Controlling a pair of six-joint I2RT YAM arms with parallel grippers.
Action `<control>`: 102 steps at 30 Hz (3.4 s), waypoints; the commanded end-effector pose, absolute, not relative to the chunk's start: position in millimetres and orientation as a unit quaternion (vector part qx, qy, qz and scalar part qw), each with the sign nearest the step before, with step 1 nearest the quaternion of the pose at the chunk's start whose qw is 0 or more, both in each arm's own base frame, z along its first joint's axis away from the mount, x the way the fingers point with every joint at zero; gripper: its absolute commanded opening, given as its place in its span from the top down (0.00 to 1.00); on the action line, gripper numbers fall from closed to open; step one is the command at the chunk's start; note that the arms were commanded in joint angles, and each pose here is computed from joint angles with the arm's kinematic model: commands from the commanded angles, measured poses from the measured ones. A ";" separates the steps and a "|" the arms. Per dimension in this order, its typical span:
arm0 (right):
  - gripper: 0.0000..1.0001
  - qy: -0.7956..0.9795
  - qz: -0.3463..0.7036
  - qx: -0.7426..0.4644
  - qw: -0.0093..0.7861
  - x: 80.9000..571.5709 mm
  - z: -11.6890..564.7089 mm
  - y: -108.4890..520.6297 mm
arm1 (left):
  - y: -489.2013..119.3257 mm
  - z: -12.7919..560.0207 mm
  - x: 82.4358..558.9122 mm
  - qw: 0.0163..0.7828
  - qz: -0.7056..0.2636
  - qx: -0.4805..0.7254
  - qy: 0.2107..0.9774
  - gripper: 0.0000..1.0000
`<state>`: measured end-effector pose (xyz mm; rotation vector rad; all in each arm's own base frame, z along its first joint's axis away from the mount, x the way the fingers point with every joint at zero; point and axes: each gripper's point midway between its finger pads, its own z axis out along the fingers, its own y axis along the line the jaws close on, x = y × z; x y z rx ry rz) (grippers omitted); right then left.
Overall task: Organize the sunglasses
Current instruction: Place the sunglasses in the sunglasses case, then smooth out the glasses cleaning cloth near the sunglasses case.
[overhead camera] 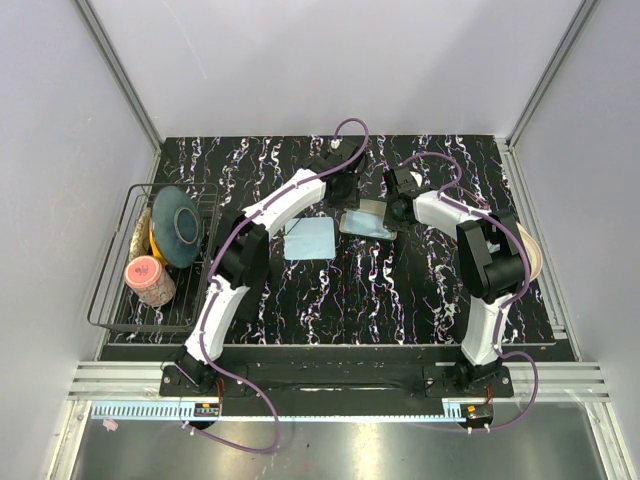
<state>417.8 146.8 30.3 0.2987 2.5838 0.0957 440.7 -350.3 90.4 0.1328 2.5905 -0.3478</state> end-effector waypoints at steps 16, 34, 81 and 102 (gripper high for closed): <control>0.59 0.936 0.075 0.103 0.328 439.5 81.2 154.6 | -331.1 169.4 447.8 0.305 -0.241 0.135 0.911 0.68; 0.87 0.926 0.144 0.089 0.336 447.4 58.9 181.0 | -349.2 145.1 454.8 0.351 -0.329 0.221 0.848 0.90; 0.90 0.921 0.148 0.095 0.348 447.0 65.3 179.3 | -368.1 125.1 480.3 0.380 -0.290 0.132 0.868 0.58; 0.63 0.929 0.084 0.123 0.338 426.0 47.7 149.7 | -367.3 126.4 481.4 0.394 -0.252 0.123 0.876 0.60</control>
